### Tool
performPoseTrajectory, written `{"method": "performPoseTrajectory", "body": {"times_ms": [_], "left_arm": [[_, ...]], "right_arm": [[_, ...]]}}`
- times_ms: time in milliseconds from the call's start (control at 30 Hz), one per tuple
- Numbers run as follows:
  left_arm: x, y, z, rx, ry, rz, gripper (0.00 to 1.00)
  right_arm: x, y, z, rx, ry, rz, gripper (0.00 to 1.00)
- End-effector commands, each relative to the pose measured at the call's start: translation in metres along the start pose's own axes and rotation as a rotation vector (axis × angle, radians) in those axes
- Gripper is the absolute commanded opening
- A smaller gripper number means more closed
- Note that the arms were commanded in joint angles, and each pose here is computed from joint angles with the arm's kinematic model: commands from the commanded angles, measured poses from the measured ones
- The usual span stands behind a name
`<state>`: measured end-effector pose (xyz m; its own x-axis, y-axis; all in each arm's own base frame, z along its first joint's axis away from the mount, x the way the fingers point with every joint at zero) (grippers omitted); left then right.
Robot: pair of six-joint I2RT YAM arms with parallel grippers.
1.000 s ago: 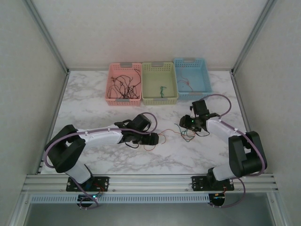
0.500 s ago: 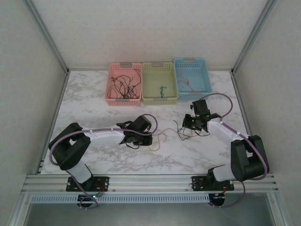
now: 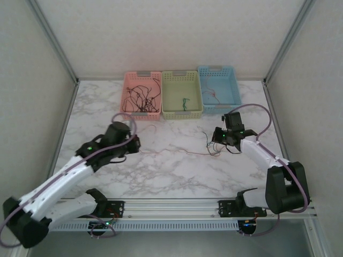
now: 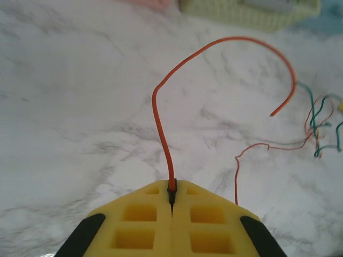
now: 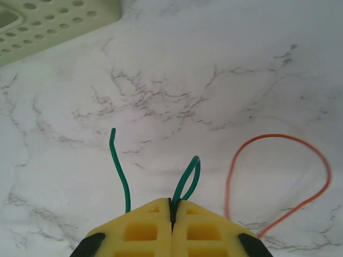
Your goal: Untangle the cables
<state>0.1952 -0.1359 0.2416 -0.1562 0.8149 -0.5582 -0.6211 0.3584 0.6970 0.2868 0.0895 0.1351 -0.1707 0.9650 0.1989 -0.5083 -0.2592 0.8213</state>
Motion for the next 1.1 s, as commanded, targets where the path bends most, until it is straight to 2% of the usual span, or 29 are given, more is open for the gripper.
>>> {"method": "performPoseTrajectory", "body": {"times_ms": [0, 300, 467, 667, 767, 900, 1067], "left_arm": [[0.022, 0.053, 0.017, -0.088, -0.013, 0.117, 0.00], [0.029, 0.174, 0.063, -0.416, -0.058, 0.219, 0.00], [0.027, 0.207, 0.070, -0.476, -0.069, 0.204, 0.00], [0.047, 0.264, 0.081, -0.629, -0.077, 0.338, 0.00], [0.052, 0.291, 0.082, -0.677, -0.077, 0.334, 0.00], [0.049, 0.304, 0.083, -0.686, -0.082, 0.299, 0.00], [0.057, 0.329, 0.088, -0.768, -0.074, 0.361, 0.00]], "right_arm": [[-0.014, -0.003, 0.006, 0.000, -0.040, -0.073, 0.00], [-0.058, 0.005, 0.005, -0.028, -0.098, -0.323, 0.00], [-0.080, 0.007, 0.004, -0.027, -0.151, -0.411, 0.00], [-0.115, 0.012, 0.002, -0.025, -0.299, -0.482, 0.00], [-0.126, 0.014, 0.001, -0.036, -0.351, -0.493, 0.00], [-0.129, 0.017, 0.002, -0.061, -0.381, -0.478, 0.00], [-0.143, 0.018, -0.002, -0.059, -0.433, -0.494, 0.00]]}}
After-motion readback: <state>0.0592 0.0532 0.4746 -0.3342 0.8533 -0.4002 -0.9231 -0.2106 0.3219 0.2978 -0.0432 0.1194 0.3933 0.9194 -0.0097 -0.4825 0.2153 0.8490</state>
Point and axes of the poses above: each hand's point on the last joint's axis, 136 mm out from that joint toward the fingers, its own y axis back along the fingers, its own x axis along the line the jaws close on, z = x × y, the point moved 6 cm from there along y, back along the fingers, and after that the axes turned 15 degrees about y, right-handed, at the moved point
